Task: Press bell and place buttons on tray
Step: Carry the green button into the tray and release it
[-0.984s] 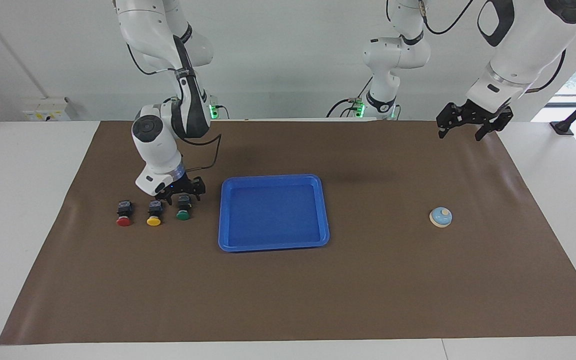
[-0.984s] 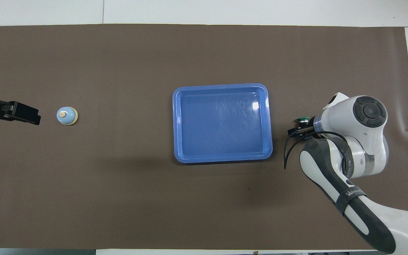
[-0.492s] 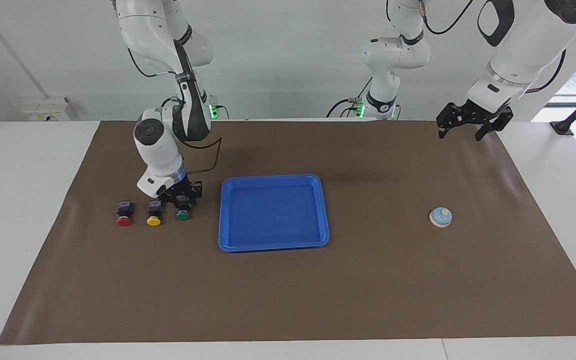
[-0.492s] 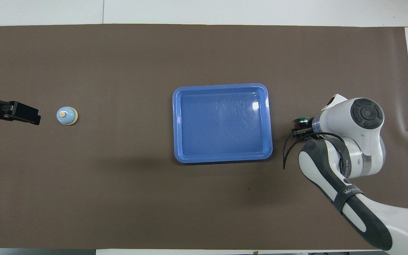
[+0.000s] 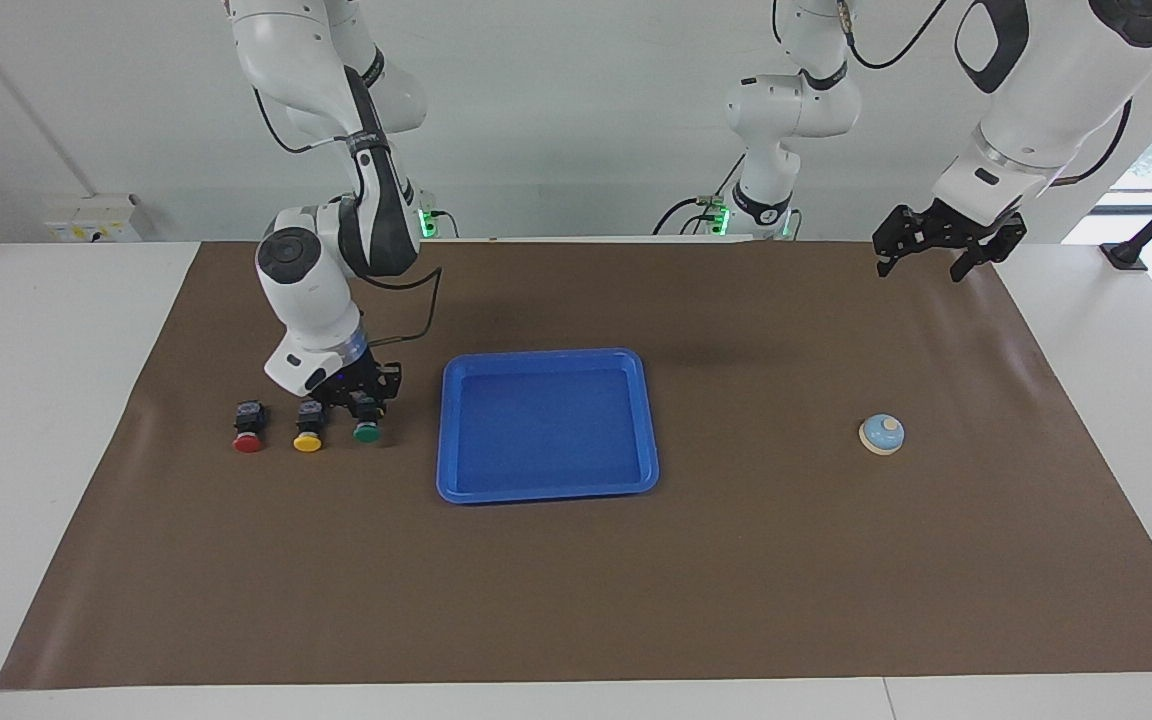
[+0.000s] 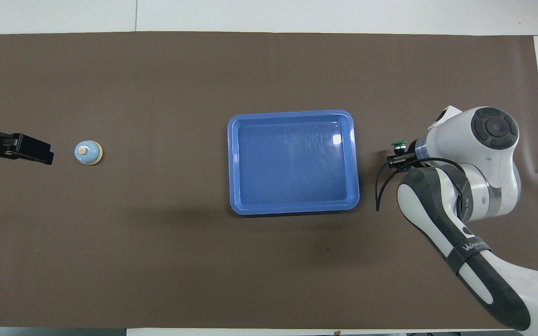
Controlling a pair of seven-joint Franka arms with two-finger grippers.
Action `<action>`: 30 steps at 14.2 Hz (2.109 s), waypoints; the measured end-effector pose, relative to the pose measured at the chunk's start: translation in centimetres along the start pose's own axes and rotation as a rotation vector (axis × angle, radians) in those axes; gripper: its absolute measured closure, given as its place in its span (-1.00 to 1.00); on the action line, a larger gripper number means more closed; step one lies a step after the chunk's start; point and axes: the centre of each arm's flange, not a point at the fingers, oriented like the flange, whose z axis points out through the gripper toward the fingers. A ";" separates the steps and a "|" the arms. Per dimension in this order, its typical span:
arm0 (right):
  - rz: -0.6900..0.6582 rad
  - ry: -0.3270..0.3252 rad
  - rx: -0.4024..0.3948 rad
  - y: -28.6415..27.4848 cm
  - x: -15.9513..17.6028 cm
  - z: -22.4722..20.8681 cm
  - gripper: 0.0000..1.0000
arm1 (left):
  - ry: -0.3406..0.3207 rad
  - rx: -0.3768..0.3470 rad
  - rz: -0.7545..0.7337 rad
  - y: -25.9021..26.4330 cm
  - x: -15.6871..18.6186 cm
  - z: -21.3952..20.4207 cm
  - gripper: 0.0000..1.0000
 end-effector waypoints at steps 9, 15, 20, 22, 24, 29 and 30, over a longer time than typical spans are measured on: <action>0.225 0.033 -0.003 -24.0 4.9 -6.1 0.19 | 0.000 0.000 0.000 0.0 0.0 0.0 -1.00; 0.302 0.043 0.062 -30.4 5.9 1.8 0.19 | 0.000 0.000 0.000 0.0 0.0 0.0 -1.00; 0.267 0.026 0.074 -32.0 4.9 2.8 0.19 | 0.000 0.000 0.000 0.0 0.0 0.0 -1.00; 0.253 0.013 0.067 -32.1 4.6 3.6 0.19 | 0.000 0.000 0.000 0.0 0.0 0.0 -1.00; 0.247 0.010 0.067 -32.1 4.6 4.0 0.19 | 0.000 0.000 0.000 0.0 0.0 0.0 -1.00; 0.190 0.023 0.082 -32.2 4.2 5.2 0.19 | 0.000 0.000 0.000 0.0 0.0 0.0 -1.00; 0.189 0.024 0.082 -32.2 4.2 5.2 0.19 | 0.000 0.000 0.000 0.0 0.0 0.0 -1.00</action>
